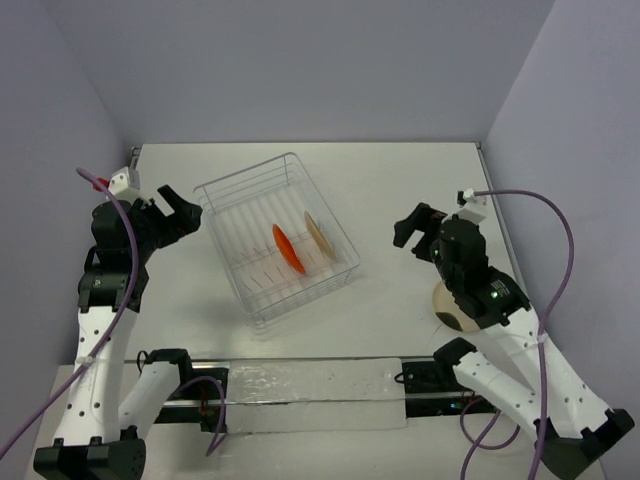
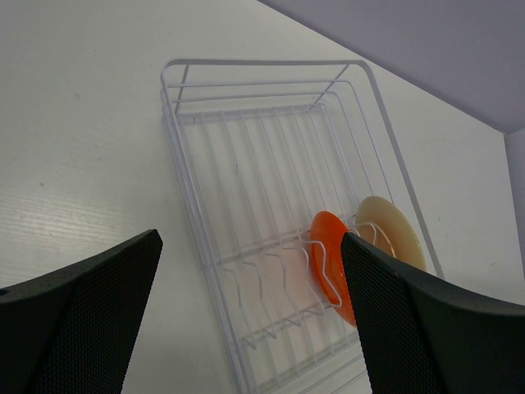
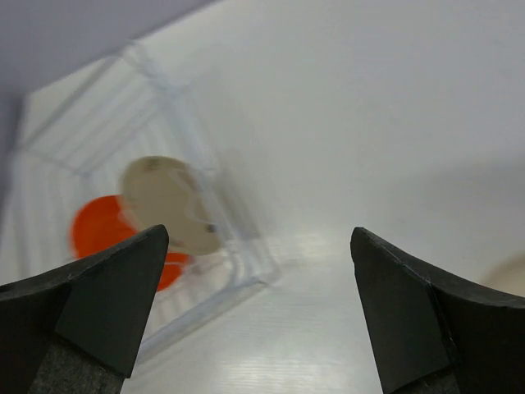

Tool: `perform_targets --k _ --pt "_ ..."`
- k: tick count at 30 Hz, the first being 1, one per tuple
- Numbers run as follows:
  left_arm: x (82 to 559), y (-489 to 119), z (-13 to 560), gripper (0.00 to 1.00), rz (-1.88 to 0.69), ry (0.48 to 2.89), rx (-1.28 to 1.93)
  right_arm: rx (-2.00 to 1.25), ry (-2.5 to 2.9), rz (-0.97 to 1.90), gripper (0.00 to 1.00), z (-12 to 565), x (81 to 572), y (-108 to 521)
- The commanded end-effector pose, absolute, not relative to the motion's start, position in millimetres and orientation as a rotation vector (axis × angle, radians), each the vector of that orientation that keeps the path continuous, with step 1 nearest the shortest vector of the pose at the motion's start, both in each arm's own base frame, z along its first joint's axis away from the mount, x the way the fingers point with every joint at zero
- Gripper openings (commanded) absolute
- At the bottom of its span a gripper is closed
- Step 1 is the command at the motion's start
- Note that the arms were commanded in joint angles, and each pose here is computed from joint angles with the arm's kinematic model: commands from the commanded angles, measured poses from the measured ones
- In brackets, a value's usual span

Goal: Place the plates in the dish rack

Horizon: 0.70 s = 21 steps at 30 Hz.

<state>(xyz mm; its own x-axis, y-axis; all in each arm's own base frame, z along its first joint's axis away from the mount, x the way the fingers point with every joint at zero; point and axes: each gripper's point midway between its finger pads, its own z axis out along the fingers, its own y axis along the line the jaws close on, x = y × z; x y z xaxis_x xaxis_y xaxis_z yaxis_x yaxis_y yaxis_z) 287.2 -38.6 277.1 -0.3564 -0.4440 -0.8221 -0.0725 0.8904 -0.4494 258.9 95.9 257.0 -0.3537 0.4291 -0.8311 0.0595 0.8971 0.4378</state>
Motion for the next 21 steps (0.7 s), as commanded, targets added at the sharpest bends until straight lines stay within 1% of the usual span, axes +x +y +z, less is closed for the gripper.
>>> perform_targets --k 1,3,11,18,21 --pt "288 -36 286 0.99 -0.402 1.886 -0.383 0.650 2.199 -0.219 1.00 173 218 12" --pt "289 -35 285 0.99 -0.398 1.892 -0.391 0.715 2.246 -0.316 1.00 158 213 4" --pt "285 -36 290 0.99 -0.408 1.869 -0.382 0.785 2.394 -0.627 1.00 117 202 -15" --pt "284 -37 290 0.99 -0.410 1.871 -0.379 0.695 2.577 -0.808 1.00 84 197 -13" --pt "284 -36 290 0.99 -0.406 1.870 -0.380 0.675 2.596 -0.835 1.00 77 199 -12"
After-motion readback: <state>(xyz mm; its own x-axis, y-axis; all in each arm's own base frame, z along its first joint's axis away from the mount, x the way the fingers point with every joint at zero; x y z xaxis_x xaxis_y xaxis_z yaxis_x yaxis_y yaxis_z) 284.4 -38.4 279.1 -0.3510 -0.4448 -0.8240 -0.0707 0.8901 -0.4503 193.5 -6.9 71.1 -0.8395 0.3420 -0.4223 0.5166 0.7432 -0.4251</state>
